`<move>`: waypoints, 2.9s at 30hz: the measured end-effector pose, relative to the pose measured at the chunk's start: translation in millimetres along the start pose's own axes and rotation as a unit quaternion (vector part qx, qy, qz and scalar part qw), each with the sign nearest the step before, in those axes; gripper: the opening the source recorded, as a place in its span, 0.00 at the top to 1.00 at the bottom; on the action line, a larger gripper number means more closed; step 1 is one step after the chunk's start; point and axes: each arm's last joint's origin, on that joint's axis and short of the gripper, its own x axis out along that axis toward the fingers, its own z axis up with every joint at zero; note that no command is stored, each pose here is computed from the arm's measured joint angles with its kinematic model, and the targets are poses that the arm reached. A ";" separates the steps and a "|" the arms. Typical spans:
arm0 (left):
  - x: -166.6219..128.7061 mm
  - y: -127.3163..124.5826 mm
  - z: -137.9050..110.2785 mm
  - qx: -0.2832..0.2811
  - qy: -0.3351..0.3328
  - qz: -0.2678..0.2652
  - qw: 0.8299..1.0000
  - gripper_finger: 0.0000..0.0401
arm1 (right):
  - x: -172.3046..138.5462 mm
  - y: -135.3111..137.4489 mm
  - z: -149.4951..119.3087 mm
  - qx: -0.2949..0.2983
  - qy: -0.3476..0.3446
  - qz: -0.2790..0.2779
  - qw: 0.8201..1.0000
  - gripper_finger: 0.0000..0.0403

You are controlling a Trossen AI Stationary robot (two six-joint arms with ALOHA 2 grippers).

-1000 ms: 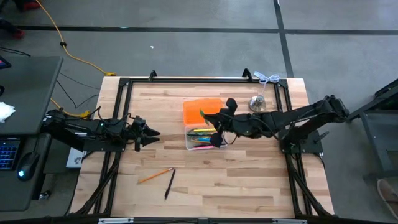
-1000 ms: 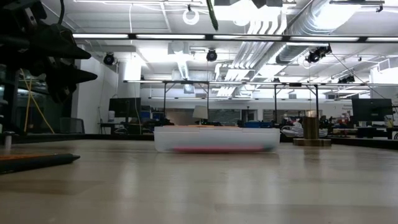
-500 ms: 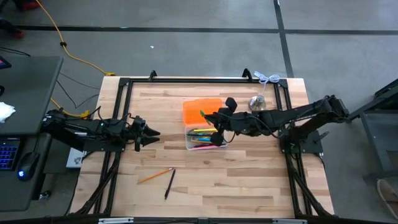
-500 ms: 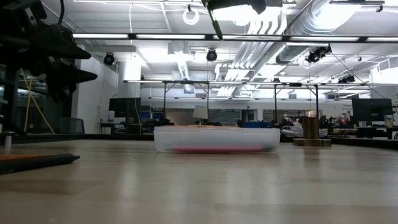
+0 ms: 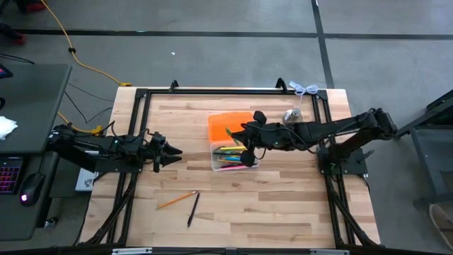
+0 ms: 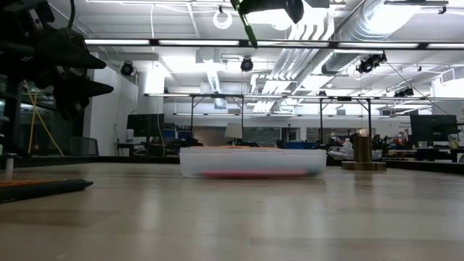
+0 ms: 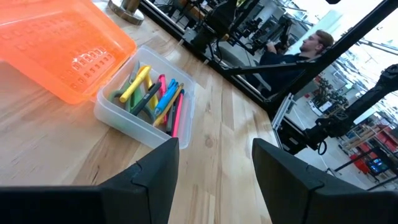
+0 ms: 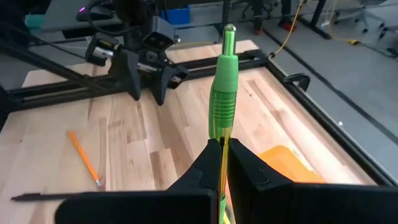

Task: Pick & place school supplies into a supply box
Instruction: Put the green pen into the container

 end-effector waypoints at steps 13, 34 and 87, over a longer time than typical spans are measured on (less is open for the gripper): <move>0.0 0.8 0.9 0.000 -0.013 0.015 1.000 0.42 | 9.9 -16.8 -8.9 0.048 0.064 0.017 0.997 1.00; 0.0 0.9 0.8 0.002 -0.013 0.016 1.000 0.42 | 100.1 -6.7 -13.7 -0.005 0.329 0.045 0.943 1.00; -0.1 1.1 0.6 0.004 -0.012 0.017 1.000 0.42 | 173.9 -18.3 -89.6 -0.097 0.500 0.069 0.858 1.00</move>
